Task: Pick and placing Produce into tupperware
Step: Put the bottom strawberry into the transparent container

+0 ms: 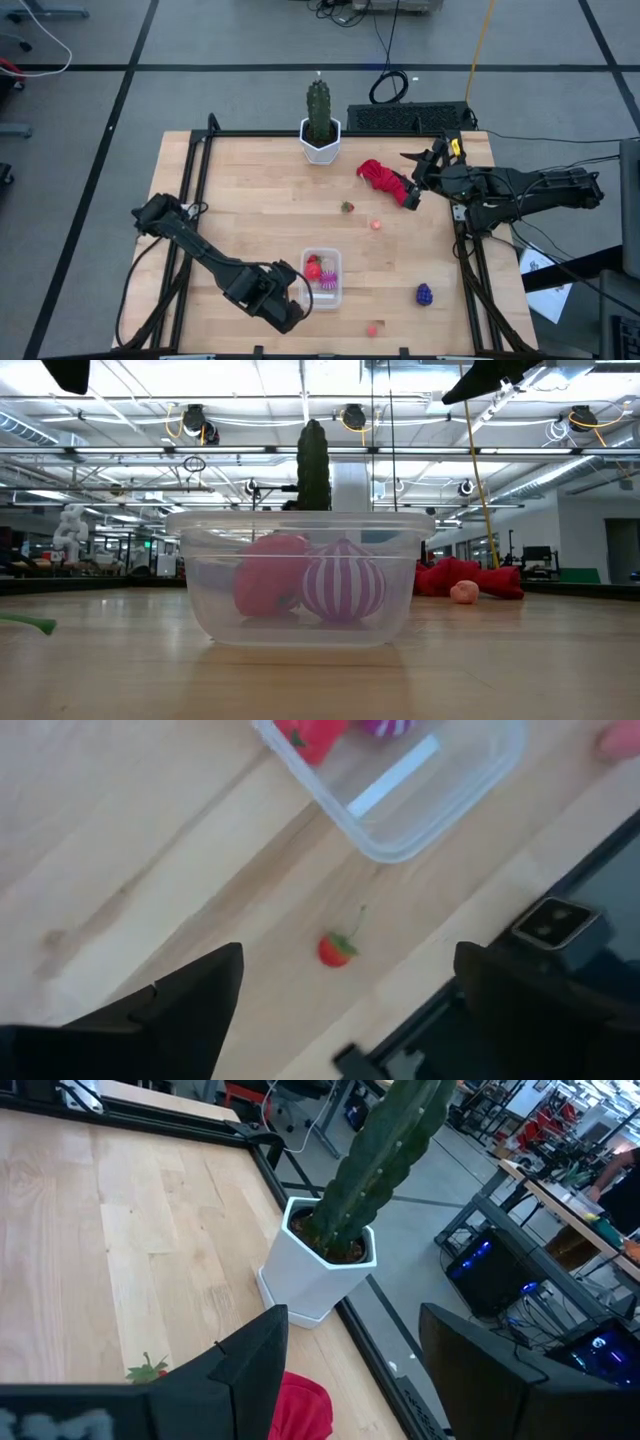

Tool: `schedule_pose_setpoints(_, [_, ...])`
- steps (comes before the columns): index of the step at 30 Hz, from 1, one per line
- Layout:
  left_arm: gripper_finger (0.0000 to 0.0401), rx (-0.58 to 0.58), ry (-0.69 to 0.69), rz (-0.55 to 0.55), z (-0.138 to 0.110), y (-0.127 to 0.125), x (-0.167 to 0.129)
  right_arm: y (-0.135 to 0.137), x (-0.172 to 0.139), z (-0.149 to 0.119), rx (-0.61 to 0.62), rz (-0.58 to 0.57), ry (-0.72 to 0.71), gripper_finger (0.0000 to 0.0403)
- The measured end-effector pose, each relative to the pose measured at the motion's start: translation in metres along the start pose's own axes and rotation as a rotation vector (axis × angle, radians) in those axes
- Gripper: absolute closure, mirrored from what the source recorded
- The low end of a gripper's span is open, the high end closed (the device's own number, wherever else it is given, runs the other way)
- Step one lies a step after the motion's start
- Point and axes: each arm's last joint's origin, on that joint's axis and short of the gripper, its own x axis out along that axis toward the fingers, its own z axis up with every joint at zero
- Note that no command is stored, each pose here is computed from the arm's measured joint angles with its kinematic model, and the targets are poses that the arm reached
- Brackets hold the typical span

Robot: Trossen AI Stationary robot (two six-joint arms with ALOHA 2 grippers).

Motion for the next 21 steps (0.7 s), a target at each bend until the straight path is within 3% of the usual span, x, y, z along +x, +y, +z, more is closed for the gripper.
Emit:
schedule_pose_setpoints(5, [0.0006,-0.03,0.009,-0.036,0.001,0.0,0.021,0.0,0.0,-0.001,-0.01,0.002,0.011,0.0183])
schedule_pose_setpoints(11, [0.0002,-0.088,0.17,-0.058,-0.008,0.005,0.046,0.001,0.0,-0.004,0.002,0.005,0.037,0.0183])
schedule_pose_setpoints(19, [0.0002,-0.099,0.11,-0.15,-0.022,0.002,0.063,0.003,0.0,-0.005,0.024,0.071,0.035,0.0183])
schedule_pose_setpoints(21, [0.0002,-0.096,0.114,-0.13,-0.023,0.006,0.068,0.003,0.0,-0.004,0.026,0.089,0.031,0.0183])
